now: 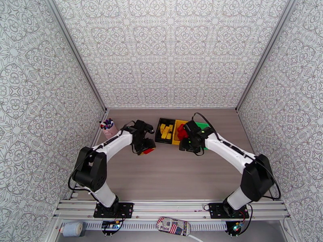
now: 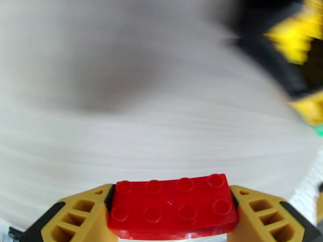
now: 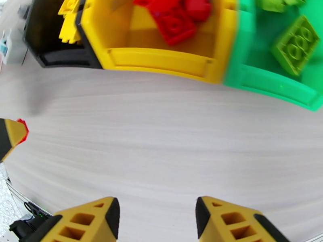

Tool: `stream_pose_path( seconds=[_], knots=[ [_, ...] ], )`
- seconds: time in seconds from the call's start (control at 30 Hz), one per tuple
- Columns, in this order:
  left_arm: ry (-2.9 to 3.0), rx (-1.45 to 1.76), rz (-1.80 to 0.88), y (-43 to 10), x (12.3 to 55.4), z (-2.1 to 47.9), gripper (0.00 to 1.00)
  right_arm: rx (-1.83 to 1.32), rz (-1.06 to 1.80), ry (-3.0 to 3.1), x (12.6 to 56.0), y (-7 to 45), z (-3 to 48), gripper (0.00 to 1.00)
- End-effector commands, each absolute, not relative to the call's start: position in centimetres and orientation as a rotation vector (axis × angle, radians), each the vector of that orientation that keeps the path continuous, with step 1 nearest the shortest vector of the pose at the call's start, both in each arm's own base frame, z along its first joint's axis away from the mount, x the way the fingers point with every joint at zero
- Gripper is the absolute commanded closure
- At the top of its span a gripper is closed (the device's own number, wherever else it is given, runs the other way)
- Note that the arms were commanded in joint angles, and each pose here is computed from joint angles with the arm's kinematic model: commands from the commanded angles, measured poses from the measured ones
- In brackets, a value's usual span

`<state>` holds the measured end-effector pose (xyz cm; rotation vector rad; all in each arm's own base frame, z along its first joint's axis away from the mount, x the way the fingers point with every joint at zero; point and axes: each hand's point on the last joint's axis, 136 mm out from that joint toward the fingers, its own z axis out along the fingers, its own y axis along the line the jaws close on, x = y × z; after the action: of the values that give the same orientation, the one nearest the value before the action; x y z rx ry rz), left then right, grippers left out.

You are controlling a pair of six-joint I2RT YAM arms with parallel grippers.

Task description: Sort the legos into containers by color

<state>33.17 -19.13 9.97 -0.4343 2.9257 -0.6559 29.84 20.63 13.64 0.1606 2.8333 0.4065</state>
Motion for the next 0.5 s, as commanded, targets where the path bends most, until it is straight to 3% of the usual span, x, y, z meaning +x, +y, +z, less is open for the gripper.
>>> stream_pose_path(
  seconds=[0.0,0.47],
  knots=[
    [2.849,-0.377,-0.888,-23.5,35.6,12.3,0.40,0.235,0.416,2.792,29.3,19.2,14.6,0.45],
    [2.681,-0.329,-1.300,-34.4,42.5,16.2,0.40,0.368,0.342,2.753,24.5,14.2,15.3,0.44]
  ],
)
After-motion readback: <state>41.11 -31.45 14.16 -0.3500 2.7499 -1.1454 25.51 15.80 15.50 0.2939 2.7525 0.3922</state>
